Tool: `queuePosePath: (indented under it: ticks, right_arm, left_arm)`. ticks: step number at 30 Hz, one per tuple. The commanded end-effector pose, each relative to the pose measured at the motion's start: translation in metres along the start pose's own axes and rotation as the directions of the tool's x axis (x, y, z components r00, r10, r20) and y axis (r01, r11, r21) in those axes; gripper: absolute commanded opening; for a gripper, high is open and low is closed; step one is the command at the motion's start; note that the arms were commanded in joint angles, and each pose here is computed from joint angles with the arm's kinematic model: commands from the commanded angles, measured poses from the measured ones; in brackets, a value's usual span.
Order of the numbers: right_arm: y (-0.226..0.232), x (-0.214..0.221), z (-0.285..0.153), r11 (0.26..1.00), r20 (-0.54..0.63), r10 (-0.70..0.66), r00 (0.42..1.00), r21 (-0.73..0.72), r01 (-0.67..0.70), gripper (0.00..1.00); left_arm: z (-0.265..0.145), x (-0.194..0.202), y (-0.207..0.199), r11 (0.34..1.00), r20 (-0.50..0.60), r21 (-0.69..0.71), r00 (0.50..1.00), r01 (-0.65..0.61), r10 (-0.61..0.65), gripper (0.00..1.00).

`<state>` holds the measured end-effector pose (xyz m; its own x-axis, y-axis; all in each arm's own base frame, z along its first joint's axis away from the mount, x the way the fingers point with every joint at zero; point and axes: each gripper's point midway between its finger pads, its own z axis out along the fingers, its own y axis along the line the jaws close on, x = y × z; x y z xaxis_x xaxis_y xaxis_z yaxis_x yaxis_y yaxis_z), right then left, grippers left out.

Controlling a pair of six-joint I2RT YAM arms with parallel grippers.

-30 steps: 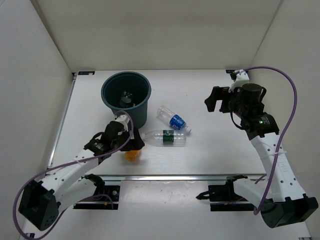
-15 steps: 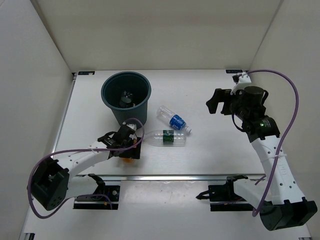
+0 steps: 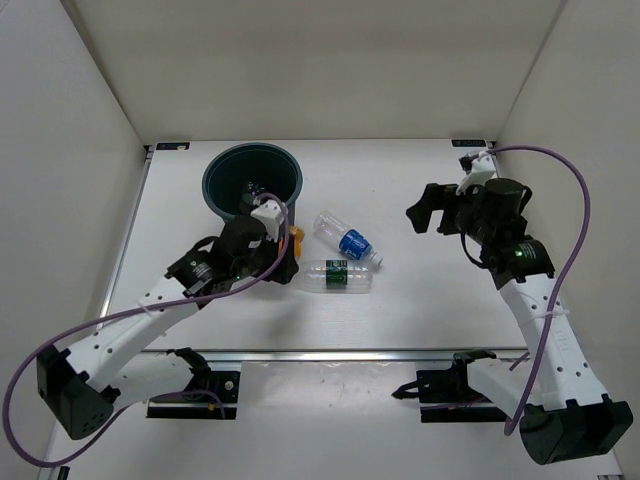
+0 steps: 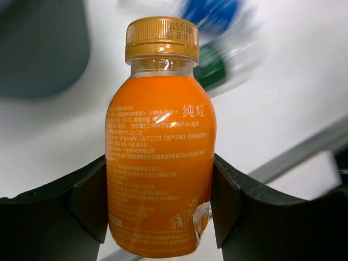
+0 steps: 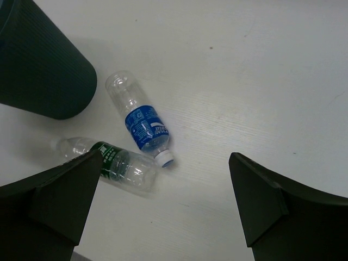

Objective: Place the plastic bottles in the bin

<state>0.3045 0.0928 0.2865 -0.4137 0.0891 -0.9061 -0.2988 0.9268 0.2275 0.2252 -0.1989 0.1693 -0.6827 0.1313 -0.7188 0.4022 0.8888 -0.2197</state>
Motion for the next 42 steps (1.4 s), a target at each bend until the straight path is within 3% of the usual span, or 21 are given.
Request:
queuePosePath:
  ticks: [1, 5, 6, 9, 12, 15, 18, 20, 23, 25, 26, 30, 35, 37, 41, 42]
  right_arm:
    - [0.018, 0.008, 0.011, 0.996, -0.005, -0.027, 1.000, -0.087, 0.026, 0.99]
    - [0.026, 0.029, 0.024, 0.990, -0.042, -0.031, 0.999, -0.137, 0.025, 0.99]
    - [0.027, 0.038, 0.030, 0.988, -0.068, -0.021, 0.997, -0.157, 0.010, 0.99]
    - [0.032, 0.052, 0.042, 0.981, -0.108, -0.017, 0.994, -0.195, -0.005, 0.99]
    - [0.036, 0.069, 0.057, 0.980, -0.149, -0.064, 0.987, -0.197, 0.034, 1.00]
    - [0.041, 0.080, 0.068, 0.979, -0.190, -0.094, 0.977, -0.198, 0.056, 0.99]
    - [0.044, 0.084, 0.077, 0.975, -0.198, -0.113, 0.974, -0.209, 0.071, 0.99]
    - [0.042, 0.081, 0.080, 0.977, -0.184, -0.108, 0.977, -0.203, 0.069, 0.99]
    - [0.048, 0.074, 0.082, 0.969, -0.167, -0.132, 0.977, -0.231, 0.091, 0.99]
    - [0.048, 0.075, 0.086, 0.969, -0.177, -0.135, 0.975, -0.228, 0.092, 0.99]
    - [0.051, 0.076, 0.086, 0.965, -0.174, -0.157, 0.972, -0.238, 0.113, 0.99]
    - [0.058, 0.075, 0.094, 0.954, -0.182, -0.225, 0.957, -0.242, 0.179, 0.99]
    - [0.064, 0.086, 0.114, 0.924, -0.216, -0.327, 0.920, -0.275, 0.264, 0.99]
    - [0.070, 0.080, 0.121, 0.916, -0.201, -0.341, 0.918, -0.290, 0.277, 0.99]
    - [0.067, 0.093, 0.148, 0.912, -0.273, -0.374, 0.886, -0.280, 0.299, 0.99]
    - [0.067, 0.095, 0.151, 0.906, -0.275, -0.392, 0.878, -0.281, 0.316, 0.99]
  left_arm:
    - [-0.042, -0.058, -0.029, 0.995, 0.165, 0.086, 0.985, -0.055, 0.040, 0.63]
    - [-0.069, -0.146, -0.018, 0.999, 0.403, 0.041, 0.915, 0.012, -0.027, 0.60]
    - [-0.068, -0.168, -0.002, 0.998, 0.466, -0.034, 0.884, 0.058, -0.036, 0.61]
    - [-0.058, -0.210, 0.029, 0.977, 0.525, -0.174, 0.851, 0.122, -0.013, 0.65]
    - [-0.039, -0.241, 0.068, 0.935, 0.532, -0.254, 0.843, 0.249, -0.080, 0.63]
    - [-0.008, -0.245, 0.121, 0.847, 0.467, -0.389, 0.870, 0.362, -0.157, 0.60]
    - [0.002, -0.244, 0.126, 0.853, 0.427, -0.355, 0.878, 0.383, -0.216, 0.62]
    - [0.008, -0.238, 0.125, 0.858, 0.434, -0.337, 0.873, 0.387, -0.223, 0.71]
    - [-0.001, -0.240, 0.124, 0.859, 0.441, -0.335, 0.870, 0.386, -0.219, 0.76]
    - [0.002, -0.242, 0.123, 0.869, 0.430, -0.338, 0.880, 0.363, -0.201, 0.95]
    - [-0.005, -0.245, 0.120, 0.871, 0.447, -0.334, 0.874, 0.361, -0.191, 0.99]
    - [-0.025, -0.255, 0.107, 0.886, 0.477, -0.316, 0.864, 0.340, -0.161, 0.98]
    - [-0.069, -0.220, 0.105, 0.874, 0.482, -0.341, 0.863, 0.346, -0.154, 0.99]
    - [-0.096, -0.197, 0.100, 0.873, 0.514, -0.298, 0.835, 0.387, -0.194, 0.99]
    - [-0.099, -0.081, 0.116, 0.815, 0.345, -0.389, 0.888, 0.429, -0.303, 0.99]
    - [-0.105, -0.065, 0.117, 0.788, 0.352, -0.390, 0.868, 0.477, -0.351, 0.99]
